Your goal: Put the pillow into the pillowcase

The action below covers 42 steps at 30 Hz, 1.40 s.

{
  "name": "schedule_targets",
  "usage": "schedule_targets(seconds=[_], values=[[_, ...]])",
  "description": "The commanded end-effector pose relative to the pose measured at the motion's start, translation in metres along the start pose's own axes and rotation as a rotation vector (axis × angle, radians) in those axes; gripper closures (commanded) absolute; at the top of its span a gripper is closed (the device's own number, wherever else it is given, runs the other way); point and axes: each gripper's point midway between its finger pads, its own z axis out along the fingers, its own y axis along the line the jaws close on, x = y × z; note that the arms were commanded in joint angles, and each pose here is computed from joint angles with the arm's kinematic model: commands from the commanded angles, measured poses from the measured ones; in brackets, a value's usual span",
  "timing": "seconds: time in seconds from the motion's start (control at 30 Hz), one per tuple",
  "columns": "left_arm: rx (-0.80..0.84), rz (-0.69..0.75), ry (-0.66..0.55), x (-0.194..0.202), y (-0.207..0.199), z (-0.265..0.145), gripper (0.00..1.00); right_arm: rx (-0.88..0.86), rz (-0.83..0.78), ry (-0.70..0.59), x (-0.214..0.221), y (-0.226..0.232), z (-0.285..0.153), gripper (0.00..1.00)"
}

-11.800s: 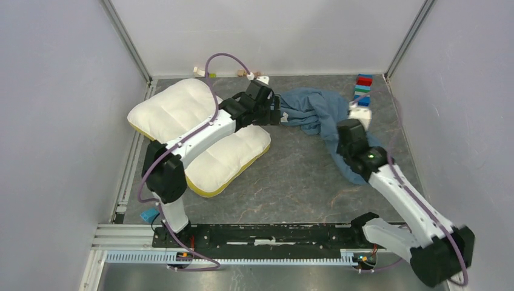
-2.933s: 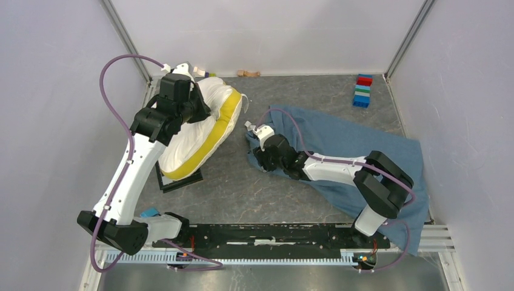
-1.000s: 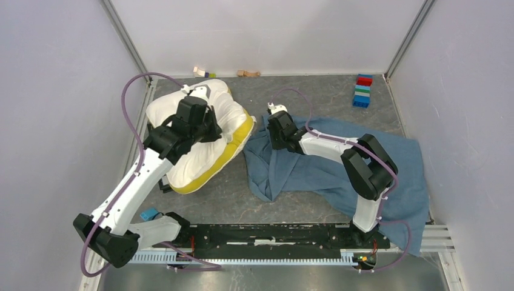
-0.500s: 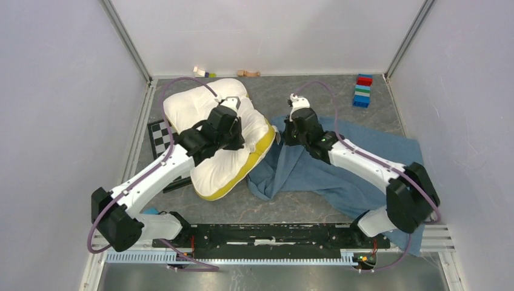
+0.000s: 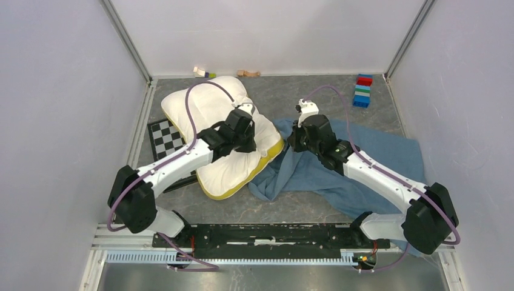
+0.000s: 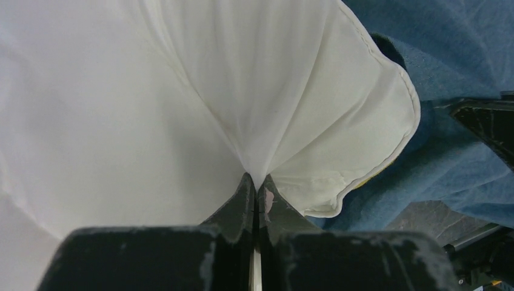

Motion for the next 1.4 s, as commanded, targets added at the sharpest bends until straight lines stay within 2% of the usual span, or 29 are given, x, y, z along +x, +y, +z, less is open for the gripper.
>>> schedule_targets(seconds=[0.0, 0.17, 0.33, 0.47, 0.57, 0.67, 0.7, 0.73, 0.8, 0.9, 1.03, 1.13, 1.23, 1.37], values=[[0.042, -0.046, -0.021, 0.0, -0.019, 0.011, 0.98, -0.066, -0.035, -0.07, -0.032, 0.016, -0.012, 1.0], [0.098, -0.033, -0.048, -0.023, -0.048, 0.012, 0.97, -0.154, -0.067, -0.064, -0.034, 0.039, -0.02, 1.0], [0.142, -0.005, -0.013, -0.055, -0.085, 0.032, 0.98, -0.184, -0.074, -0.085, -0.042, 0.048, -0.026, 1.0], [0.125, -0.086, 0.002, -0.081, -0.084, 0.074, 0.98, -0.227, -0.063, -0.06, -0.035, 0.056, -0.019, 1.0], [0.137, -0.135, 0.052, -0.08, -0.078, 0.106, 0.97, -0.149, -0.057, 0.0, -0.023, 0.038, 0.0, 1.0], [0.153, -0.126, 0.069, -0.08, -0.077, 0.112, 0.78, -0.049, -0.059, 0.044, -0.019, 0.015, 0.021, 1.0], [0.164, -0.111, 0.057, -0.084, -0.078, 0.104, 0.69, -0.018, -0.065, 0.054, -0.019, 0.009, 0.024, 1.0], [0.162, -0.096, 0.046, -0.087, -0.077, 0.096, 0.55, 0.002, -0.071, 0.072, -0.017, 0.004, 0.028, 1.0], [0.14, -0.055, 0.004, -0.099, -0.071, 0.071, 0.4, 0.026, -0.071, 0.067, -0.022, -0.001, 0.03, 0.91], [0.065, -0.011, -0.015, -0.099, -0.051, 0.038, 0.23, 0.034, -0.073, 0.052, -0.03, -0.001, 0.023, 0.67], [-0.035, 0.06, -0.02, -0.08, -0.019, -0.004, 0.13, 0.056, -0.064, 0.06, -0.02, -0.005, 0.008, 0.43], [-0.084, 0.138, 0.023, -0.049, 0.0, -0.024, 0.06, 0.062, -0.072, 0.062, 0.0, 0.001, -0.008, 0.32], [-0.072, 0.2, 0.1, -0.01, 0.005, -0.028, 0.04, 0.051, -0.059, 0.063, 0.023, 0.009, -0.022, 0.31], [0.006, 0.272, 0.167, 0.029, -0.009, -0.023, 0.03, -0.003, -0.04, 0.09, 0.064, 0.034, -0.03, 0.33]])
